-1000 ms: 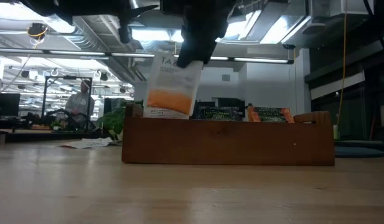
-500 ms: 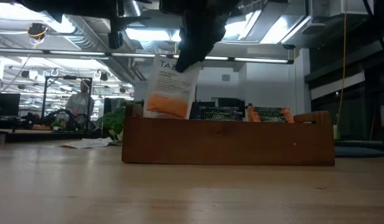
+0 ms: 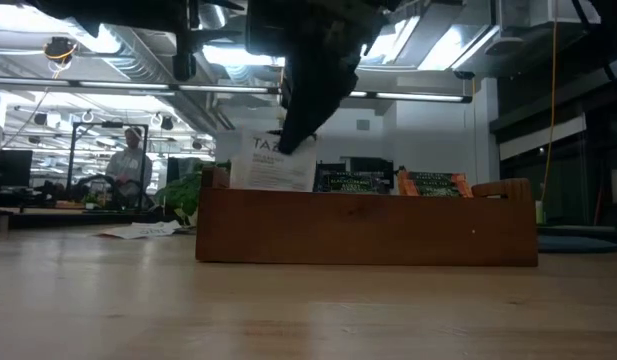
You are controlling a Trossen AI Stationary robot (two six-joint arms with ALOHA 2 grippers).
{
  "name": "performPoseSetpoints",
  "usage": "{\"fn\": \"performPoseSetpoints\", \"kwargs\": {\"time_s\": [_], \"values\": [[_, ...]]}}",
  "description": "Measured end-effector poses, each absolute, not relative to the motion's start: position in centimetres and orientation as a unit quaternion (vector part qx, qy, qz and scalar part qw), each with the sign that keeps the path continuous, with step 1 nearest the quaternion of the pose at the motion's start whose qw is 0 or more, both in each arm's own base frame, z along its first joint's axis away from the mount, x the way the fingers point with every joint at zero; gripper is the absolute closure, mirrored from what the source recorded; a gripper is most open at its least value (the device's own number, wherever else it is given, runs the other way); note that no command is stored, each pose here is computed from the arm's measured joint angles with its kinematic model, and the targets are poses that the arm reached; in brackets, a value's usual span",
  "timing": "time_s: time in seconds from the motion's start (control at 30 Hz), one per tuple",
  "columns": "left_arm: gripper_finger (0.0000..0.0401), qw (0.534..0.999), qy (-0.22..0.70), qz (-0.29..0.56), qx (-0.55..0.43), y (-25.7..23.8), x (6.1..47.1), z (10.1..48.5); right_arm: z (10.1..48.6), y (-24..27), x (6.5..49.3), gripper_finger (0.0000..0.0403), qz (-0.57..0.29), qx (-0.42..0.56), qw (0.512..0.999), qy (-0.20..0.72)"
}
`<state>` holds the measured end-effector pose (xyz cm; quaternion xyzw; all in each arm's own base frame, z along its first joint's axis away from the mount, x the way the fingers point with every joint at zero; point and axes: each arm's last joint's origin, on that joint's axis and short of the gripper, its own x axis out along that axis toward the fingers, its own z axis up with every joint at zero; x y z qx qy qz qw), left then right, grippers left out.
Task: Pick & Place Tea
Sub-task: Put the white tea bag into the left section of the wooden organizer, then put the bottom white tea bag into the left section of the wooden organizer
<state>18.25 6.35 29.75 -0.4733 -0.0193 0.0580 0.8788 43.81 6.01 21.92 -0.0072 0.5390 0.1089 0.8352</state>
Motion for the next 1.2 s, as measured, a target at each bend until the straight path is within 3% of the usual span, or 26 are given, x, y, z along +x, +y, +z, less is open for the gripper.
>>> {"fn": "performPoseSetpoints", "kwargs": {"time_s": [0.2,0.67,1.0,1.2], "values": [[0.0265,0.879,-0.019,0.058,-0.473,6.4,18.3,29.7,22.1,6.0,44.0,0.0383,0.103,0.003,0.842,0.53],[0.0265,0.88,0.003,0.054,-0.472,6.1,18.3,29.4,22.6,5.9,43.5,0.0293,0.049,0.083,0.83,0.55],[0.0265,0.882,0.123,0.094,-0.444,3.7,18.6,27.0,26.2,5.1,41.0,0.0289,0.038,0.054,0.837,0.542],[0.0265,0.878,0.178,0.096,-0.434,1.8,18.6,26.1,24.6,3.8,39.5,0.0289,0.046,0.068,0.84,0.536]]}}
